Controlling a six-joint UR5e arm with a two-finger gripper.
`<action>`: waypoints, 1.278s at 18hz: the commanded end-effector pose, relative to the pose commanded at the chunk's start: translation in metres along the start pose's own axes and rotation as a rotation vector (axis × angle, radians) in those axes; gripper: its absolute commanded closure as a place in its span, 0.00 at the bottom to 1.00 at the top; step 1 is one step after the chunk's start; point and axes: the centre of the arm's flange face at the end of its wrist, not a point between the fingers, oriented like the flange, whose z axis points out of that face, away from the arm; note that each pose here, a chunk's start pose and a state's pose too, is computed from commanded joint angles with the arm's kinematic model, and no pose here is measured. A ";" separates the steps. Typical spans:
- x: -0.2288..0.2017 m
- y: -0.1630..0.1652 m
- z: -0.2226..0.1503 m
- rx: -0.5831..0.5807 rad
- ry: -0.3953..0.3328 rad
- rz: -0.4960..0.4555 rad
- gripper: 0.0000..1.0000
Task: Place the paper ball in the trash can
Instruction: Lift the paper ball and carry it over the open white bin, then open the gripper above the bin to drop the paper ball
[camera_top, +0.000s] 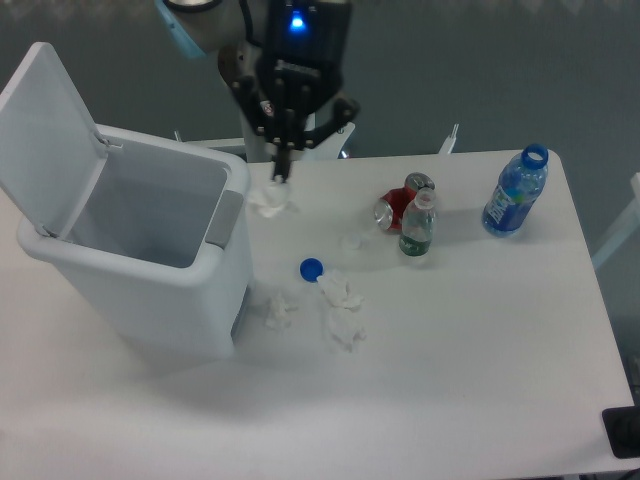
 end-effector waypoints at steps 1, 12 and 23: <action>0.006 -0.002 0.002 0.003 0.007 0.010 1.00; 0.070 0.001 0.035 -0.031 0.115 0.092 0.80; 0.070 0.002 0.035 -0.029 0.113 0.105 0.27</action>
